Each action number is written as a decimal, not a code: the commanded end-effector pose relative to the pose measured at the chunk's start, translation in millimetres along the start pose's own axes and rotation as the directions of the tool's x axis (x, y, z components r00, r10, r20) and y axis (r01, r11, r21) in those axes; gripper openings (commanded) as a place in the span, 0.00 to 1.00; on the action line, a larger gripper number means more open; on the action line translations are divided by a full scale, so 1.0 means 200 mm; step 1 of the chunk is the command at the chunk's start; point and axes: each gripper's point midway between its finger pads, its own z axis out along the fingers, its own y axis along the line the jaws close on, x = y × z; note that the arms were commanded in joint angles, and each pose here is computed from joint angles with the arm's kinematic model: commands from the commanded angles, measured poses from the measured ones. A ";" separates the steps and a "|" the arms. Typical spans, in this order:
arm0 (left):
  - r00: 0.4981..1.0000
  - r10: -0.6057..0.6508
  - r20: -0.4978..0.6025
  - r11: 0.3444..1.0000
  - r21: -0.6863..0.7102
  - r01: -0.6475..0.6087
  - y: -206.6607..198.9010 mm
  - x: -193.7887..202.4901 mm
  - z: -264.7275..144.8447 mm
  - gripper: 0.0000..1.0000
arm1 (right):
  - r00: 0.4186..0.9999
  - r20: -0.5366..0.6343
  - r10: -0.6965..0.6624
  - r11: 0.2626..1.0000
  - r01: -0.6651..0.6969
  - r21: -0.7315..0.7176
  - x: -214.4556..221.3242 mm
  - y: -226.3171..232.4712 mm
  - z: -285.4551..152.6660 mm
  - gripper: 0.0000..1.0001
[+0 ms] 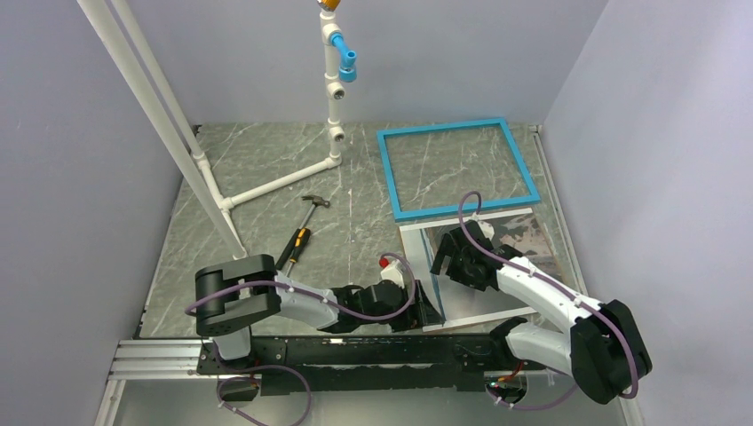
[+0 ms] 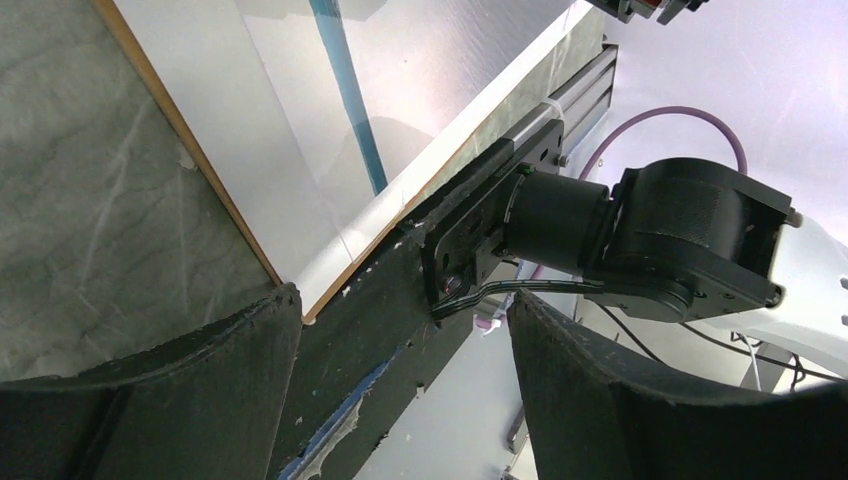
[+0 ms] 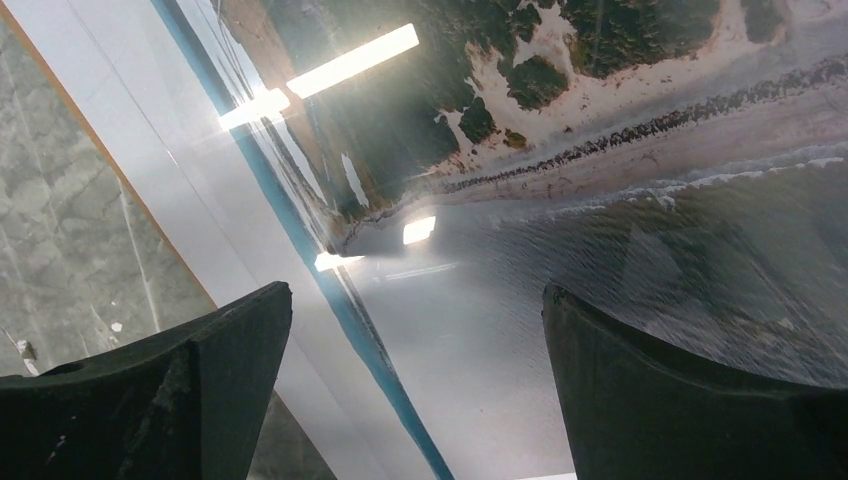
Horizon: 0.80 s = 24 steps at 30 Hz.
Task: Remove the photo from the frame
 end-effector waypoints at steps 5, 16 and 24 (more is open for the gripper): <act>1.000 -0.023 -0.013 0.999 -0.034 0.023 -0.02 0.02 0.02 0.79 | 0.999 0.031 0.019 1.000 -0.019 -0.003 -0.03 0.01 0.02 0.96; 0.999 -0.020 -0.035 1.000 -0.017 0.020 -0.05 0.06 0.04 0.79 | 0.999 0.031 0.021 1.000 -0.021 -0.005 -0.03 0.02 0.01 0.96; 1.000 0.019 -0.013 0.999 0.037 -0.019 -0.14 0.03 0.04 0.78 | 0.999 0.030 0.018 1.000 -0.018 -0.003 -0.03 0.02 0.01 0.96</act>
